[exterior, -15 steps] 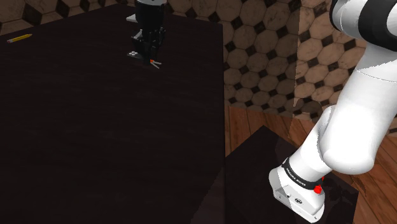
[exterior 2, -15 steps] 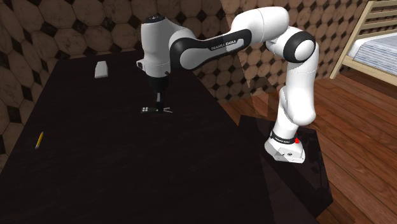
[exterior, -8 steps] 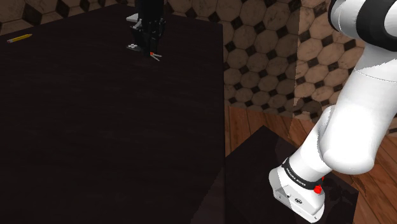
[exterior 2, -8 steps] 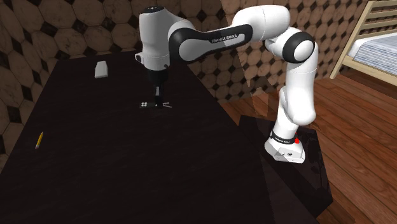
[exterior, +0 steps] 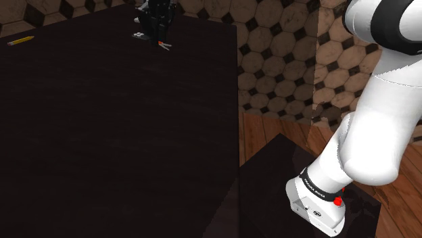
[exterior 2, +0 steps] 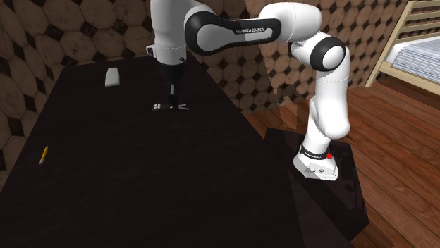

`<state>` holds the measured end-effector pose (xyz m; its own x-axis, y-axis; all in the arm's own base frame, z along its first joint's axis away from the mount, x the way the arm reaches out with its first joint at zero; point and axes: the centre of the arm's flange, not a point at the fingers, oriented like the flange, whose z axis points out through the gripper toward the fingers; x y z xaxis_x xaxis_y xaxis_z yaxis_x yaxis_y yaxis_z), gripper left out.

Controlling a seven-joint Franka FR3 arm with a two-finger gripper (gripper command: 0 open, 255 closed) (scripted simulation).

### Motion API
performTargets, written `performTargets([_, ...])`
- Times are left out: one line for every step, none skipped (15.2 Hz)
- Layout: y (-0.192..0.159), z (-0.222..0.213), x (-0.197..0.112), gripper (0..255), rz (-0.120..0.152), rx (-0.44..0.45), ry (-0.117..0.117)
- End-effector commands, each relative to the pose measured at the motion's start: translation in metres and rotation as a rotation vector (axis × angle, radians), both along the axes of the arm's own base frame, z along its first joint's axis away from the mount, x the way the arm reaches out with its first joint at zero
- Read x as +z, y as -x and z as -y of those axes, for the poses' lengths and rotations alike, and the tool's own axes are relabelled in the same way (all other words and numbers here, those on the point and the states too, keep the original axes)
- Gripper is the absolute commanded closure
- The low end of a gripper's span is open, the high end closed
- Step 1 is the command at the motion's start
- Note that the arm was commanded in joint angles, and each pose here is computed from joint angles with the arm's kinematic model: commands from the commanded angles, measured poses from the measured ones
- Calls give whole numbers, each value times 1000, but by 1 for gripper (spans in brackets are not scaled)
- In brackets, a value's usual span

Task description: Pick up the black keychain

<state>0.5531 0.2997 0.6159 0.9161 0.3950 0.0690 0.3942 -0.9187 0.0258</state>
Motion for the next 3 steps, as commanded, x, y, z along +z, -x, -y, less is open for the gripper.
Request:
performTargets([1,0,11,255,0,0,0])
performTargets([1,0,11,255,-1,0,0])
performTargets([1,0,11,255,0,0,0])
